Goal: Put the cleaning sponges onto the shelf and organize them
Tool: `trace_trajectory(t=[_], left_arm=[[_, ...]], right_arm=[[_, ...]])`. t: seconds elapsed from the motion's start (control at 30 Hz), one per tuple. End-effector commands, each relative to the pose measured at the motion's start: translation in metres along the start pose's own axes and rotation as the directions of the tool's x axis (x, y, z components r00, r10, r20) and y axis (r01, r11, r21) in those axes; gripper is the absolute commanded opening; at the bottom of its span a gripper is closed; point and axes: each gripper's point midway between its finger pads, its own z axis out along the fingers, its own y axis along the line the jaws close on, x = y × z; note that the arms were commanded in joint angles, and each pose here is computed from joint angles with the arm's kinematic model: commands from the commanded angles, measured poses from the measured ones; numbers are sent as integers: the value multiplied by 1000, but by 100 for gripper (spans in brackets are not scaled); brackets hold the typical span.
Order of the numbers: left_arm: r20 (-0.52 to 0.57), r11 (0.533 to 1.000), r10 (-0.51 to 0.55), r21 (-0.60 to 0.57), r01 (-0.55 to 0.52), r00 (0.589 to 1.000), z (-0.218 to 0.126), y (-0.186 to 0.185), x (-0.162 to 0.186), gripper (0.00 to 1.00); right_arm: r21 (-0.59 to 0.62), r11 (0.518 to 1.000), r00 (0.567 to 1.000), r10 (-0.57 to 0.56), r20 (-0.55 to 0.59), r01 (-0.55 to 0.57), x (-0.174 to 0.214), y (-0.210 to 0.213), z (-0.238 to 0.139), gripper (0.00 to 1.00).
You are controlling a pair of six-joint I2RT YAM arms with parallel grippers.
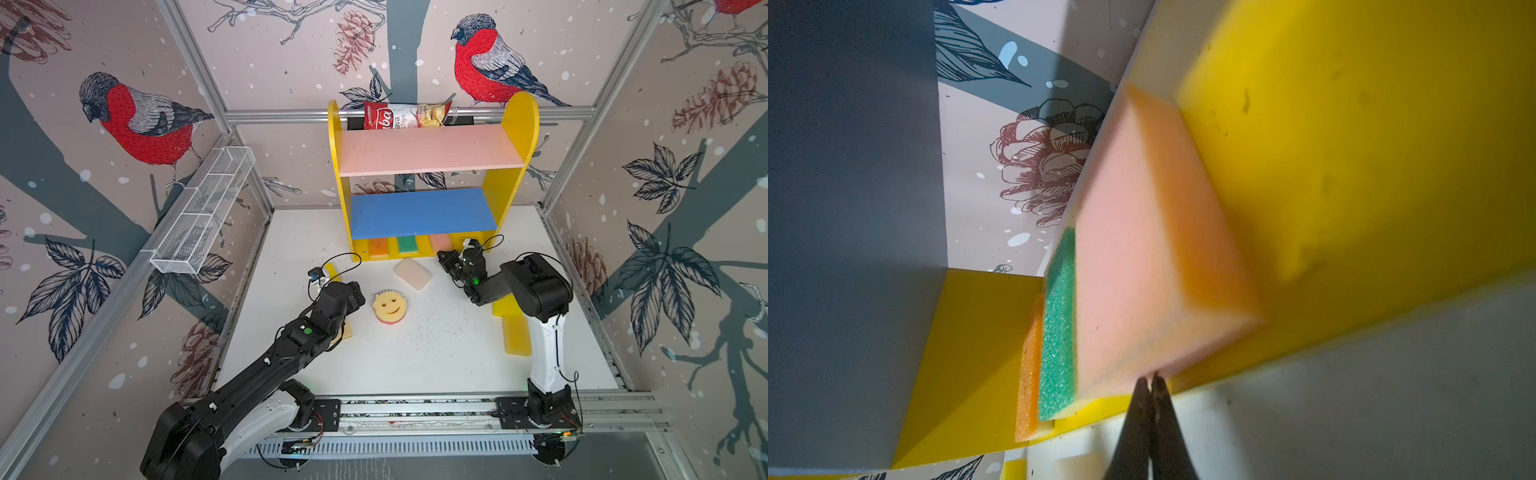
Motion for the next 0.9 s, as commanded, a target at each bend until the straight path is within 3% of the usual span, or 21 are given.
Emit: trace_trajectory(t=[0.0, 0.5, 0.87], left_arm=[[15, 1000, -6, -5, 7, 1000, 0, 1, -3, 85], [14, 1000, 0, -13, 0, 1000, 2, 2, -2, 85], [10, 1000, 0, -2, 0, 1000, 2, -2, -2, 85]], right_arm=[[211, 977, 996, 35, -80, -18, 26, -56, -2, 6], [208, 978, 996, 20, -89, -1, 24, -57, -9, 5], [225, 966, 992, 125, 18, -126, -16, -83, -39, 5]])
